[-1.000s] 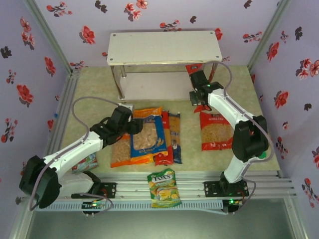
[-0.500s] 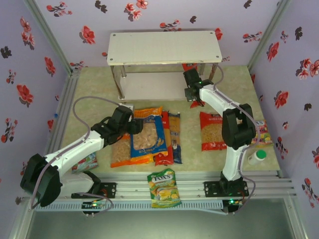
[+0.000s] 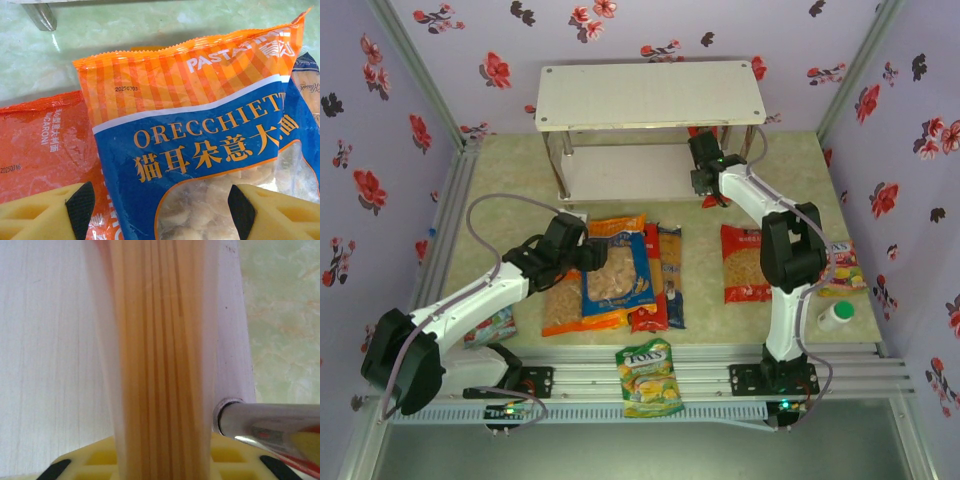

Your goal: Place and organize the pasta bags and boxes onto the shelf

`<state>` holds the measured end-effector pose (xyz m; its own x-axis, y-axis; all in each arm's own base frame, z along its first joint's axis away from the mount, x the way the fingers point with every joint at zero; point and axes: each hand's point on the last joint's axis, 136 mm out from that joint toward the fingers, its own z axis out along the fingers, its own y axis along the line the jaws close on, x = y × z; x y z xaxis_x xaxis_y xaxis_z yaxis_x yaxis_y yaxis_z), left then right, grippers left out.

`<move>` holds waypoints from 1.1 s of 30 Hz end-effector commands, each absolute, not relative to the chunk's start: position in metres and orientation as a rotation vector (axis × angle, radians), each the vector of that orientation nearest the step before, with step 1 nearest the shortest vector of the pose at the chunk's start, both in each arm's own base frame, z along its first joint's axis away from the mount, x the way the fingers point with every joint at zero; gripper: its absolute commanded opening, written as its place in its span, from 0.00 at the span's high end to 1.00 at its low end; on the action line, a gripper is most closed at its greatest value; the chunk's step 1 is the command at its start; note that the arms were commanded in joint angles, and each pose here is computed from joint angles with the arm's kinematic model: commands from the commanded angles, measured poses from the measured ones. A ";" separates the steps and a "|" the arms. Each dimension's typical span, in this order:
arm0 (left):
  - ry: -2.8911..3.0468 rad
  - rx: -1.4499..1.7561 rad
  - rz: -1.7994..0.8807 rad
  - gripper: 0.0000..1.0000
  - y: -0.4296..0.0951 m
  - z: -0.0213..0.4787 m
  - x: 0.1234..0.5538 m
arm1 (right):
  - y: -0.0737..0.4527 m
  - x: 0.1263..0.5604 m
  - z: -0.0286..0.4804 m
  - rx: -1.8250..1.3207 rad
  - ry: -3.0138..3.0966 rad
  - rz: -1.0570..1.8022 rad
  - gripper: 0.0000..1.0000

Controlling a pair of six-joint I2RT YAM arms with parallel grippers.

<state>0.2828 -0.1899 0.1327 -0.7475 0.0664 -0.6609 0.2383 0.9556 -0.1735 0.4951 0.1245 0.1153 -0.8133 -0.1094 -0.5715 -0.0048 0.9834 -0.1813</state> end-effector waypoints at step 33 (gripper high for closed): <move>2.391 0.309 -0.175 0.32 -0.185 0.148 0.264 | 0.173 0.334 0.183 -0.131 2.515 0.331 0.36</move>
